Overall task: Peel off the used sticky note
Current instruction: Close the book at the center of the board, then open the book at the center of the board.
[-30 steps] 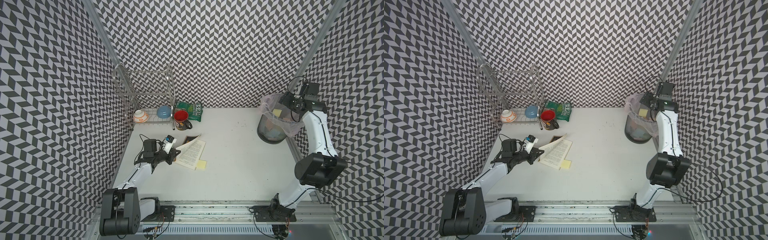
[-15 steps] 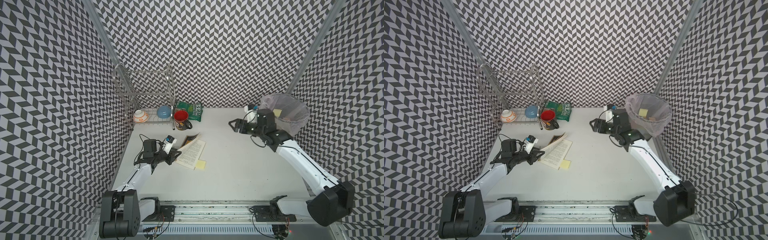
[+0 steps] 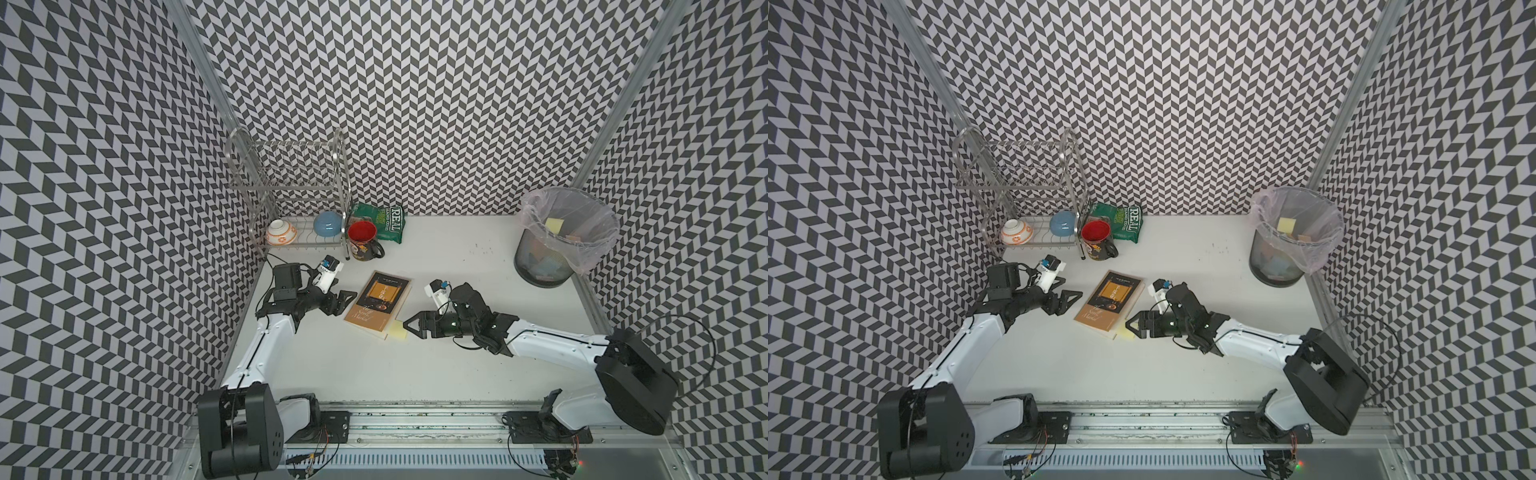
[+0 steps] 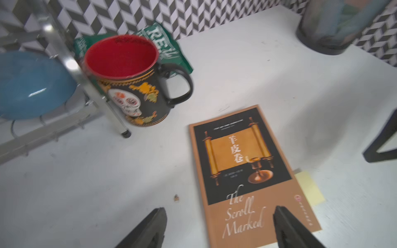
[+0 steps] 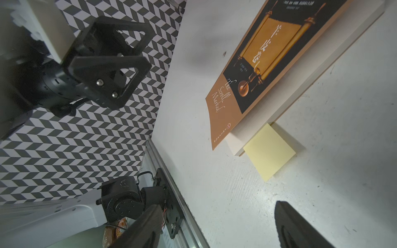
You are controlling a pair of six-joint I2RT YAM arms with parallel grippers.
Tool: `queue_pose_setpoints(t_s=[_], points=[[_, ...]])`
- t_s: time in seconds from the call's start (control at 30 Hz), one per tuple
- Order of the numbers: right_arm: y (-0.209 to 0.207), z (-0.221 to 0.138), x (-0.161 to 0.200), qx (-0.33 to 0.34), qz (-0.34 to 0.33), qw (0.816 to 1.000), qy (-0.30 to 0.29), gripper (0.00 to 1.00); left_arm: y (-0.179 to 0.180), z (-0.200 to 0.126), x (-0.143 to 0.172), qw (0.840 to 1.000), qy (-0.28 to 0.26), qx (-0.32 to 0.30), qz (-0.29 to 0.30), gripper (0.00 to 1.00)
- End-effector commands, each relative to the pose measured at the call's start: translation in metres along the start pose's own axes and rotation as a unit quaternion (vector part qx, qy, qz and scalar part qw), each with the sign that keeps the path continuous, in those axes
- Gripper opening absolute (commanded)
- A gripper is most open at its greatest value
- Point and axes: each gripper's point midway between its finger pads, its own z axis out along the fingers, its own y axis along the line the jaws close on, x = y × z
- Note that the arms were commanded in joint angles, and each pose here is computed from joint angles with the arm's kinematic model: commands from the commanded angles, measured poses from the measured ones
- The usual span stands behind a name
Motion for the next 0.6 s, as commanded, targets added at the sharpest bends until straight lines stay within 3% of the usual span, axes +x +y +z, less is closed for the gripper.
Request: queue_pose_setpoints(t_s=[0.0, 0.2, 0.57], points=[[0.029, 0.012, -0.010, -0.064, 0.013, 0.998, -0.024, 0.86, 0.040, 0.015, 0.015, 0.996, 0.034, -0.073, -0.048, 0.79], [0.028, 0.046, 0.000, -0.075, 0.055, 0.996, 0.008, 0.87, 0.064, 0.042, 0.044, 0.986, 0.091, -0.116, -0.079, 0.76], [0.013, 0.085, -0.002, -0.059, 0.079, 0.995, 0.026, 0.87, 0.047, 0.077, 0.085, 0.978, 0.160, -0.099, -0.094, 0.75]])
